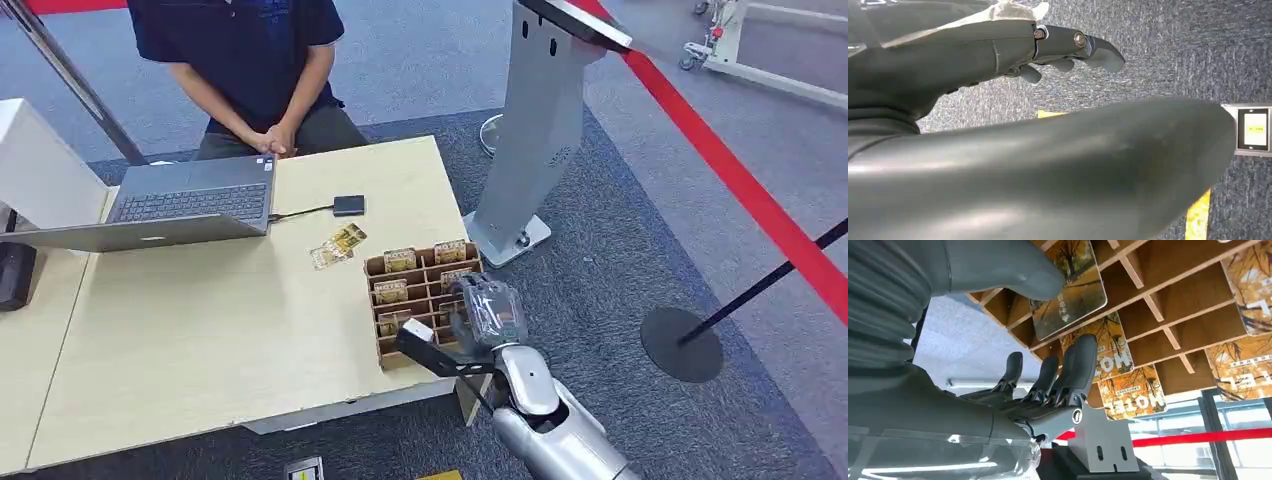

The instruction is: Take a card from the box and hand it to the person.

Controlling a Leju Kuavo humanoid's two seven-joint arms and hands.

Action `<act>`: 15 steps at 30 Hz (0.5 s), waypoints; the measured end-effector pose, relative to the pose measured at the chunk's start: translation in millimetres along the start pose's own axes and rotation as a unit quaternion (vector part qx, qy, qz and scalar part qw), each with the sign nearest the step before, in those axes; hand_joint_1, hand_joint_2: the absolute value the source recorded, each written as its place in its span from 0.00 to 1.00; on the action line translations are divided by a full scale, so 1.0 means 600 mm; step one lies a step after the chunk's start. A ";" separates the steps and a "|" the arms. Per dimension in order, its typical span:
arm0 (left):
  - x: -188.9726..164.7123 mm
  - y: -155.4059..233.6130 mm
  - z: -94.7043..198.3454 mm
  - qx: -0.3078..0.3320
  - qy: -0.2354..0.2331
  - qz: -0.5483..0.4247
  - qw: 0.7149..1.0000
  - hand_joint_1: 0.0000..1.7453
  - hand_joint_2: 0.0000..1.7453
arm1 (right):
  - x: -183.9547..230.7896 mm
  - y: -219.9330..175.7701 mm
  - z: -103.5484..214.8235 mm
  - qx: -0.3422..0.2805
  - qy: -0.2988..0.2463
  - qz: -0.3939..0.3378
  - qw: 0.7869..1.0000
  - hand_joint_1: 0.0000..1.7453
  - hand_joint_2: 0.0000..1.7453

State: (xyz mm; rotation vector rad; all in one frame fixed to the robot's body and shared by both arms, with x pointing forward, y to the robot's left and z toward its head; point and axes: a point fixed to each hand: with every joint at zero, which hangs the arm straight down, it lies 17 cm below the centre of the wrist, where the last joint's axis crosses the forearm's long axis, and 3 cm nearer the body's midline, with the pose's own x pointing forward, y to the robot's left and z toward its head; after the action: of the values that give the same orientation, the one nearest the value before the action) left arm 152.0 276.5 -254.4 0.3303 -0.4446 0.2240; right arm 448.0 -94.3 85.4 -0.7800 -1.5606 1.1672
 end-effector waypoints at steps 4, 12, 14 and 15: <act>0.001 -0.001 0.000 -0.001 -0.003 -0.001 1.000 0.00 0.00 | 0.000 0.001 0.004 0.003 -0.002 0.005 1.000 0.58 1.00; 0.001 0.001 0.000 0.001 -0.004 -0.002 1.000 0.00 0.00 | 0.003 0.005 0.007 0.008 -0.004 0.005 1.000 0.60 1.00; 0.001 0.001 0.000 0.001 -0.003 -0.002 1.000 0.00 0.00 | 0.003 0.006 0.007 0.009 -0.005 0.005 1.000 0.61 1.00; 0.000 0.001 0.000 0.002 -0.002 -0.001 1.000 0.00 0.00 | 0.004 0.006 0.007 0.010 -0.006 0.005 1.000 0.59 1.00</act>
State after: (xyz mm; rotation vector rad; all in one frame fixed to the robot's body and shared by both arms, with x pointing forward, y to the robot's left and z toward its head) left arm 151.9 277.3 -254.2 0.3348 -0.4474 0.2218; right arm 443.0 -92.3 82.3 -0.7706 -1.5538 1.1948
